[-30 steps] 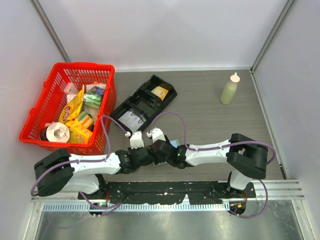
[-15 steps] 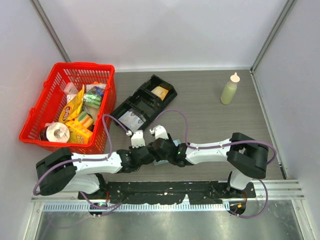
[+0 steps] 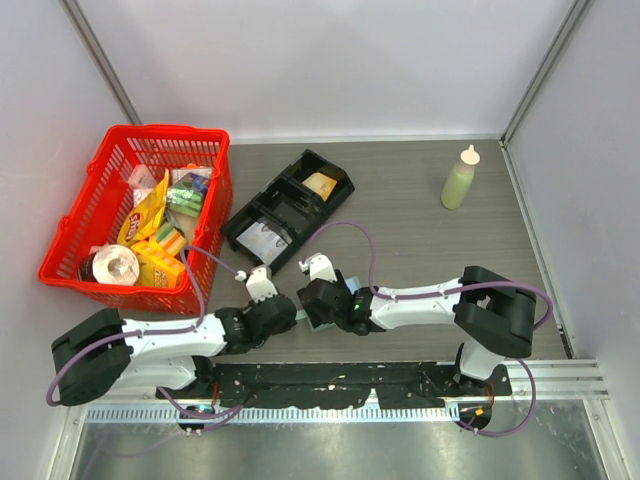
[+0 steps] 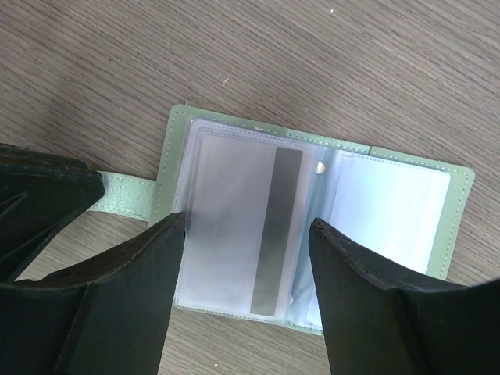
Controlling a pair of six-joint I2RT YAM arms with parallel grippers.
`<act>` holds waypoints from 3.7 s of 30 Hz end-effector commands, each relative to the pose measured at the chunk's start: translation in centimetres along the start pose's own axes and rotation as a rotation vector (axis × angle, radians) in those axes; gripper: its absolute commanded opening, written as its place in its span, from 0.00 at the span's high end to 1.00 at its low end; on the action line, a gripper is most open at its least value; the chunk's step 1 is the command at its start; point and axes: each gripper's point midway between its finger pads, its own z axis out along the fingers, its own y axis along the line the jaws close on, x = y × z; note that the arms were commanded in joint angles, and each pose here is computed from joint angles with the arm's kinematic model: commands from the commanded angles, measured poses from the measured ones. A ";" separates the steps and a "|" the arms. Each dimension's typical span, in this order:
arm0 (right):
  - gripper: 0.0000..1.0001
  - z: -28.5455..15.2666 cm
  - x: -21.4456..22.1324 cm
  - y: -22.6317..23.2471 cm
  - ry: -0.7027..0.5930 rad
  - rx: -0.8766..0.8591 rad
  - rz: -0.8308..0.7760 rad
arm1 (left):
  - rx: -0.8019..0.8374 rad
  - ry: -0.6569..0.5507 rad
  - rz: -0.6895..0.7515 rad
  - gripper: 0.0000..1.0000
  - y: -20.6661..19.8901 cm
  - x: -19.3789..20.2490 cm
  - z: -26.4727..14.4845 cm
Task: Take the credit cards out of the card holder
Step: Remove the credit card from the card holder.
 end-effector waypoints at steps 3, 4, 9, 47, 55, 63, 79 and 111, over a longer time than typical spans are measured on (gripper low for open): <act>0.30 -0.2 0.7 -0.6 0.044 0.043 -0.048 | 0.085 -0.013 -0.103 1.00 -2.3 -0.6 0.0; 0.30 -0.2 0.8 -0.6 0.053 0.041 -0.053 | 0.082 -0.008 -0.098 1.00 -2.2 -0.5 0.1; 0.28 0.0 1.1 0.2 0.079 0.017 -0.074 | 0.093 0.006 -0.100 1.00 -2.7 -0.3 0.4; 0.45 -2.3 -2.0 -5.6 0.081 0.034 0.036 | 0.082 0.093 0.050 1.00 -3.6 0.9 0.5; 0.25 -1.9 -1.8 -7.1 0.068 0.119 0.030 | 0.085 0.095 0.057 1.00 -3.8 0.9 0.5; 0.17 -2.5 -2.7 -8.3 0.035 0.189 0.002 | 0.085 0.100 0.064 1.00 -4.0 1.0 0.7; 0.16 -4.9 -4.8 -5.8 -0.033 0.145 -0.092 | 0.072 0.100 0.062 1.00 -3.7 1.0 0.7; 0.79 -1.2 -3.9 -9.1 0.004 -0.230 0.301 | 0.105 0.009 0.132 0.35 -10.4 -7.6 -2.6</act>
